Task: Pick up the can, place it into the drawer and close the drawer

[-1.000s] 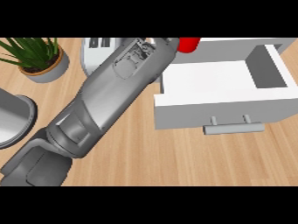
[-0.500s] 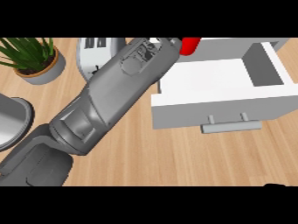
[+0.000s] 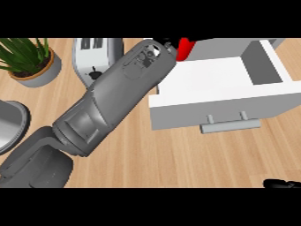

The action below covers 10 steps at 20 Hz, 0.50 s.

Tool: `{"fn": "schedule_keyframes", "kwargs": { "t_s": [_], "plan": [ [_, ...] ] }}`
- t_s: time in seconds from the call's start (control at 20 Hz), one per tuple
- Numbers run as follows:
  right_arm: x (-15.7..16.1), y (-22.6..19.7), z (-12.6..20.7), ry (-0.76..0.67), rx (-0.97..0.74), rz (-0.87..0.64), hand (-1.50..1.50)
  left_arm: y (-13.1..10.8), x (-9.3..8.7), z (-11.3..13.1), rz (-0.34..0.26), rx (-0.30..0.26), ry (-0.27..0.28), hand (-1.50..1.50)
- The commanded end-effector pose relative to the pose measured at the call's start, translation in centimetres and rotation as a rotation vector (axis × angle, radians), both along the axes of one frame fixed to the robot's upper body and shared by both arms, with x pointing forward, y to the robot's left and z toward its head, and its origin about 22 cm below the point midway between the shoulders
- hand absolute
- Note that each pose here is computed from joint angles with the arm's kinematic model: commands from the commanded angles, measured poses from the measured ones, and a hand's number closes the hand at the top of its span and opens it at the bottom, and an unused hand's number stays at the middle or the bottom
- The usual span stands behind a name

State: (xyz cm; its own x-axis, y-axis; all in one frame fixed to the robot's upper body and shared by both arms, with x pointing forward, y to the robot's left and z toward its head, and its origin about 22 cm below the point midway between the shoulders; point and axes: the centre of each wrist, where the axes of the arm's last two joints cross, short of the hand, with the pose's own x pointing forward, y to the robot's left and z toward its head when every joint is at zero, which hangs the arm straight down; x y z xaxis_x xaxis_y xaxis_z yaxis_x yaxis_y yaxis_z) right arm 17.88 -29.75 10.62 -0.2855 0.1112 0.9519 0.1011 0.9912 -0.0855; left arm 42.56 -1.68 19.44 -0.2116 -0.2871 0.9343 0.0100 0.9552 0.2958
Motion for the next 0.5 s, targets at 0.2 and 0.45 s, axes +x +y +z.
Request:
{"fn": "schedule_keyframes", "kwargs": {
  "t_s": [0.2,0.45],
  "plan": [
    [0.7,0.5,0.1,-0.018,0.012,-0.002,-1.50,0.6,0.0,-2.5,0.031,0.054,-0.026,1.50],
    [0.5,0.0,-0.3,-0.006,-0.020,0.004,-1.50,0.6,0.2,-2.3,0.067,0.043,-0.006,-1.50]
  ]
}}
